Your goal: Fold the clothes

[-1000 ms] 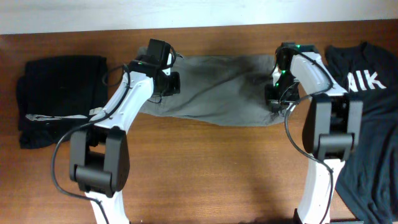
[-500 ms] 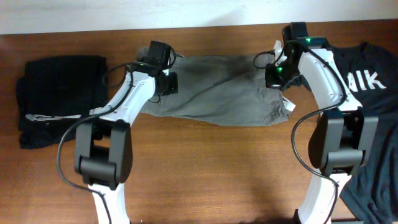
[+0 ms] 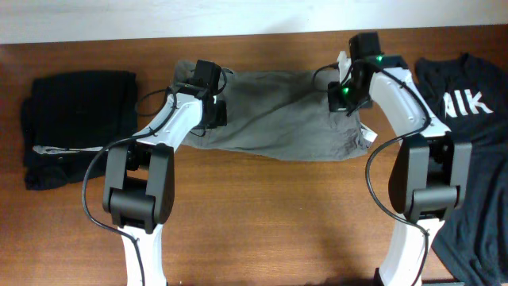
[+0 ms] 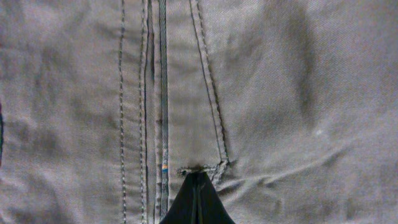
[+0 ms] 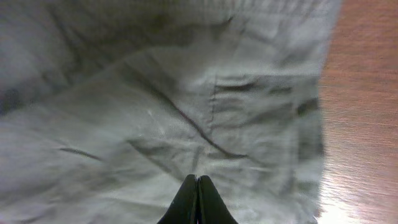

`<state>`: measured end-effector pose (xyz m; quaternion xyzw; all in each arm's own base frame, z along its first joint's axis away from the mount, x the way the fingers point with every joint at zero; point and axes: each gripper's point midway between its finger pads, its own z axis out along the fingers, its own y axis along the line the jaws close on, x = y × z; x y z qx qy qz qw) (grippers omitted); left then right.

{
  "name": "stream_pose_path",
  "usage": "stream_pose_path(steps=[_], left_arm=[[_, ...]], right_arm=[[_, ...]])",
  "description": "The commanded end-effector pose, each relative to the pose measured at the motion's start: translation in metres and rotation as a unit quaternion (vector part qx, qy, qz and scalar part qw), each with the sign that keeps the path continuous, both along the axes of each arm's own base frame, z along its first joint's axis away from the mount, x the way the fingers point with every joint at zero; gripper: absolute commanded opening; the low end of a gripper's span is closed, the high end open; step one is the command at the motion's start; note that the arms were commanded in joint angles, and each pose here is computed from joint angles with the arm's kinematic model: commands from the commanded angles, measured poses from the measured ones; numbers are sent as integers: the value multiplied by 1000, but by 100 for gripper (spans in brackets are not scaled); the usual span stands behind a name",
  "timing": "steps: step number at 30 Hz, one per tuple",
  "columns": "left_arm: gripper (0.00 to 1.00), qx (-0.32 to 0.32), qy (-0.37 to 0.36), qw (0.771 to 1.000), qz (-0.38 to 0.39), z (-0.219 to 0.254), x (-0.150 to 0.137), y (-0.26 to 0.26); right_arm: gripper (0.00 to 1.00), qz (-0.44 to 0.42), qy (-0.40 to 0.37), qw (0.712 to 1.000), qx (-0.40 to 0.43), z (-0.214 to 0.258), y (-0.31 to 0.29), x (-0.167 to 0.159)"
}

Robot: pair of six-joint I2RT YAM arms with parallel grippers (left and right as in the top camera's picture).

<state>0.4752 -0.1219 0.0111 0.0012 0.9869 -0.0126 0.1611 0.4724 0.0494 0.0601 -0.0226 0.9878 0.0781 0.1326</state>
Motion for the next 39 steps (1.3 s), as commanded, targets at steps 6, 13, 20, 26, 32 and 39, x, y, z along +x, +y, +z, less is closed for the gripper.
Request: stream_pose_path(steps=[6, 13, 20, 26, 32, 39], left_arm=[[0, 30, 75, 997, -2, -40, -28, 14], [0, 28, 155, 987, -7, -48, -65, 16], [0, 29, 224, 974, 0, -46, -99, 19], [0, 11, 233, 973, -3, -30, -107, 13], [0, -13, 150, 989, -9, 36, -90, 6], [45, -36, 25, 999, -23, 141, -87, 20]], right_arm=[[4, 4, 55, 998, 0, -67, 2, -39], [4, 3, 114, 993, -7, -86, -1, -75], [4, -21, 172, 984, -46, -79, -16, -105], [4, -22, 163, 985, -49, -47, -17, -112], [4, -23, 83, 996, -32, 23, -13, -101], [13, 9, 34, 997, 71, 83, 27, -112]])
